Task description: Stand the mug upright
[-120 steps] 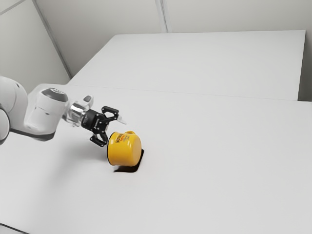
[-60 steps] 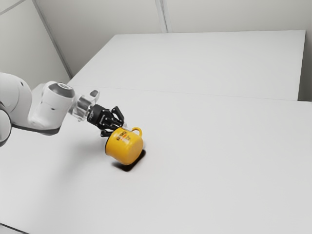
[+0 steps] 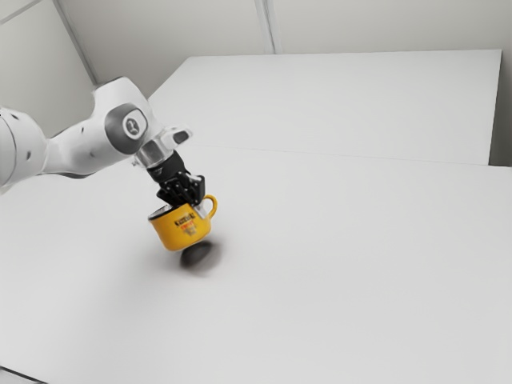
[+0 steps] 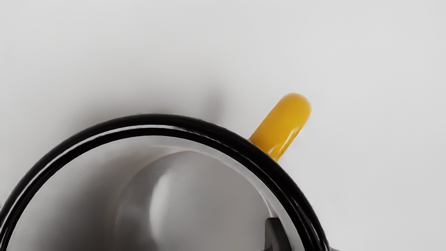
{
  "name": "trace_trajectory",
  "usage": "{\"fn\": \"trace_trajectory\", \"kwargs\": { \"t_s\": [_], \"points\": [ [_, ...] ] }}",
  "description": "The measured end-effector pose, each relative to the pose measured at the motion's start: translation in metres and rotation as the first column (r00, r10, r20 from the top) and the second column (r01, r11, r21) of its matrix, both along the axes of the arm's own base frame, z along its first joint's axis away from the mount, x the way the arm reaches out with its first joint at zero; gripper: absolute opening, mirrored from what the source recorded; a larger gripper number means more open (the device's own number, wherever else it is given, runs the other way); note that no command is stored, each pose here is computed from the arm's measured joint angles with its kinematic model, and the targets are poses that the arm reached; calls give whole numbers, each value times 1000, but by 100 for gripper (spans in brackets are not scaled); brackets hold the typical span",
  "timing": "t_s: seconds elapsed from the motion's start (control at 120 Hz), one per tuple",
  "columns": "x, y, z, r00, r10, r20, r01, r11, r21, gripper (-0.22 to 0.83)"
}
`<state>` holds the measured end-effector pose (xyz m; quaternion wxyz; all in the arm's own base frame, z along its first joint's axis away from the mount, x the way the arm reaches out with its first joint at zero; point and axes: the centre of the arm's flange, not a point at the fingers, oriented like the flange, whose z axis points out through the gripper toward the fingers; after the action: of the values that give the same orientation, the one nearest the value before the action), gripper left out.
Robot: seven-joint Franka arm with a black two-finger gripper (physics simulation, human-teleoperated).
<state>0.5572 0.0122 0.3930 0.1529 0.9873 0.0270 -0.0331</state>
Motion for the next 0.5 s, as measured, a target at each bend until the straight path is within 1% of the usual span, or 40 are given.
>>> {"fn": "trace_trajectory", "kwargs": {
  "t_s": [0.067, 0.15, 0.292, 0.5],
  "points": [
    [-1, -13, 3, 998, -58, 23, 55, 993, 104, -16],
    [-4, -21, 5, 995, -82, 51, 71, 980, 183, -16],
    [-10, -25, 3, 994, -59, 87, 37, 970, 240, -16],
    [-9, -33, -8, 995, 8, 103, -35, 966, 258, -16]
  ]
}}
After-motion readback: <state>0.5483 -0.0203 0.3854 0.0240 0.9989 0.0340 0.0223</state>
